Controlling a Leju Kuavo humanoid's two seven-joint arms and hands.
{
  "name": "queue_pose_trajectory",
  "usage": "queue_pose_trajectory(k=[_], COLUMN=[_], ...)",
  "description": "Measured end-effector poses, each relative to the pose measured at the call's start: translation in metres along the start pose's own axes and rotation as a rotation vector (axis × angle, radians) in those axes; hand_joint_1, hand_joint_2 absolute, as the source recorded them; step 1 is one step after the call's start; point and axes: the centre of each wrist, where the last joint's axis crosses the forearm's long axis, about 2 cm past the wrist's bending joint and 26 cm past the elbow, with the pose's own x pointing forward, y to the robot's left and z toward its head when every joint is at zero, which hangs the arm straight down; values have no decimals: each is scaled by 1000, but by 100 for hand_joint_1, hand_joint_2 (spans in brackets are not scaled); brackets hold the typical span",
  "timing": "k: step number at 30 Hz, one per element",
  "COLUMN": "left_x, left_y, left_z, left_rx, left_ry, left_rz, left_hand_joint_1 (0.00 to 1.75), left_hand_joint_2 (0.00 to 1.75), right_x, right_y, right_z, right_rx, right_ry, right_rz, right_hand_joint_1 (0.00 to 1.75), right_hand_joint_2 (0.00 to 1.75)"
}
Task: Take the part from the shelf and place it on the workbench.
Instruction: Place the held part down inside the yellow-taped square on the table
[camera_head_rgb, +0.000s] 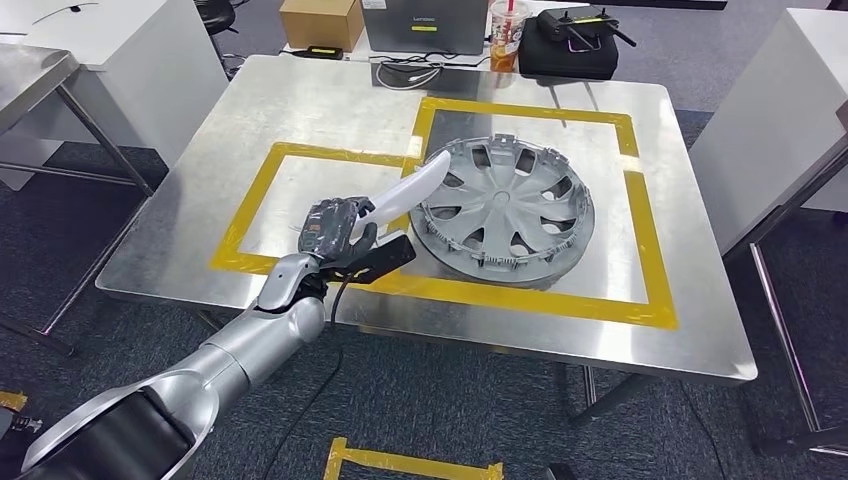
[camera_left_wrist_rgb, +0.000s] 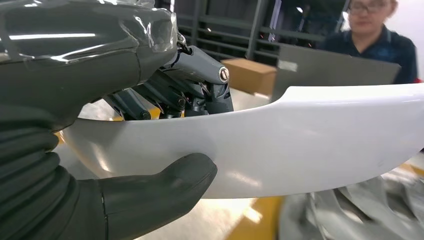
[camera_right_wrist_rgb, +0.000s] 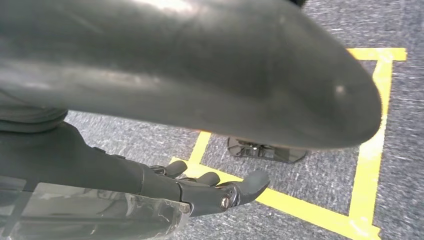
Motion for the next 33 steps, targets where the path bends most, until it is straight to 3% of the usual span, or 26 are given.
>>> queue_pose_trajectory(k=[8,17,33], left_x=[-9,-17,-30], left_y=[0,-7,-10], left_z=[1,7,9], left_rx=[36,17,-136], left_ry=[67,114,194], left_rz=[-67,-113,-74], left_hand_joint_1=[175,175,175], left_hand_joint_2=[175,175,175], right_x=[-2,-1,6], right_y=[0,-18,-19], right_z=[0,3,2], right_rx=[4,14,27], right_ry=[12,26,25], right_rz=[-10,-7,10], right_hand_joint_1=[0,0,0], right_hand_joint_2=[0,0,0])
